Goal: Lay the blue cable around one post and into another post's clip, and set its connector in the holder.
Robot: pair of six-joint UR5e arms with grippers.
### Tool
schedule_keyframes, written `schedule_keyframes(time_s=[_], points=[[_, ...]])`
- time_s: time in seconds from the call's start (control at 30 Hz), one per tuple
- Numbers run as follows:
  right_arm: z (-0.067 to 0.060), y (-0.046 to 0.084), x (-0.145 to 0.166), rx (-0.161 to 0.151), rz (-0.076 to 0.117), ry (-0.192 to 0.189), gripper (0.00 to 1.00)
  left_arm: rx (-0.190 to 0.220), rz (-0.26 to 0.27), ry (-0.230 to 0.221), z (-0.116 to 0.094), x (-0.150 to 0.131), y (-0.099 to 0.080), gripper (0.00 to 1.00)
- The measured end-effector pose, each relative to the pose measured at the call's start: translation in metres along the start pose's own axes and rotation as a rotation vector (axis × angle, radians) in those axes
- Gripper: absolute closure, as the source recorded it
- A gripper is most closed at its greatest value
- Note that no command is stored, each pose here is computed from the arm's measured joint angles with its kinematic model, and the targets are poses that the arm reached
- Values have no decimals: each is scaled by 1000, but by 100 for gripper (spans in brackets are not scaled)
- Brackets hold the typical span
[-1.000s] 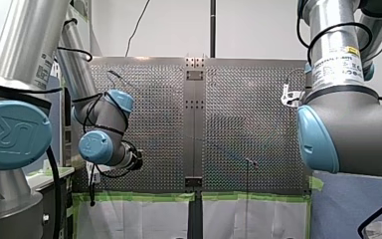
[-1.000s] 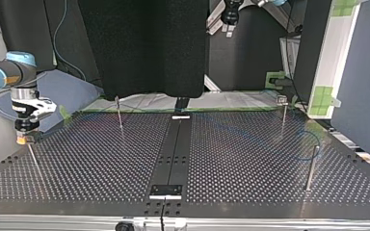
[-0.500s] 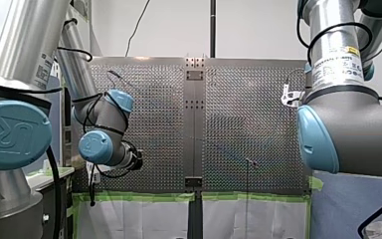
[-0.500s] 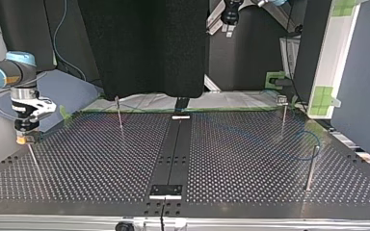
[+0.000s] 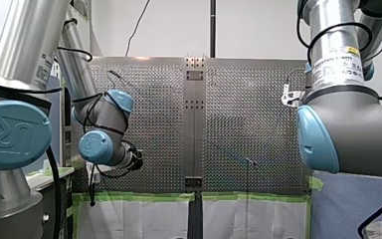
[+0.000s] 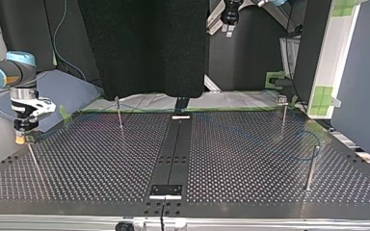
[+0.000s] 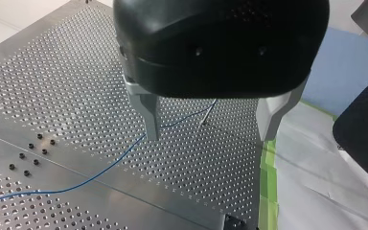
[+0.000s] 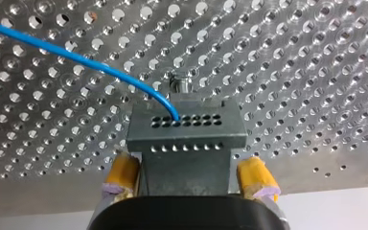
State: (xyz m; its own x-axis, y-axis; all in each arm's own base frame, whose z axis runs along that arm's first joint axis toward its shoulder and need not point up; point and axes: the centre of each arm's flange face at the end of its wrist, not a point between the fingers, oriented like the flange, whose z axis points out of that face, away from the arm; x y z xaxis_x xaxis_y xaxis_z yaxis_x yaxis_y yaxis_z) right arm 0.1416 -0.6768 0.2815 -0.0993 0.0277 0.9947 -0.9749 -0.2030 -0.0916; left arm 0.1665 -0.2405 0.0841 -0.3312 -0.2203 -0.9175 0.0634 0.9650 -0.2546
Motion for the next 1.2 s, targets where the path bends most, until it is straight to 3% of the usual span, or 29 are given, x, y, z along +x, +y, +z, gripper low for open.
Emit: schedule_keyframes(time_s=[0.4, 0.9, 1.07, 1.2], points=[[-1, 7, 0, -67, 4, -4, 1, 0, 0, 0, 0, 0, 0, 0], [-15, 23, -7, -220, 29, -57, 1, 0, -3, 0, 0, 0, 0, 0], [-27, 23, 3, -264, 59, -18, 1, -1, -6, 0, 0, 0, 0, 0], [-38, 13, 14, -253, 70, 23, 1, -2, -8, -1, 0, 0, 0, 0]])
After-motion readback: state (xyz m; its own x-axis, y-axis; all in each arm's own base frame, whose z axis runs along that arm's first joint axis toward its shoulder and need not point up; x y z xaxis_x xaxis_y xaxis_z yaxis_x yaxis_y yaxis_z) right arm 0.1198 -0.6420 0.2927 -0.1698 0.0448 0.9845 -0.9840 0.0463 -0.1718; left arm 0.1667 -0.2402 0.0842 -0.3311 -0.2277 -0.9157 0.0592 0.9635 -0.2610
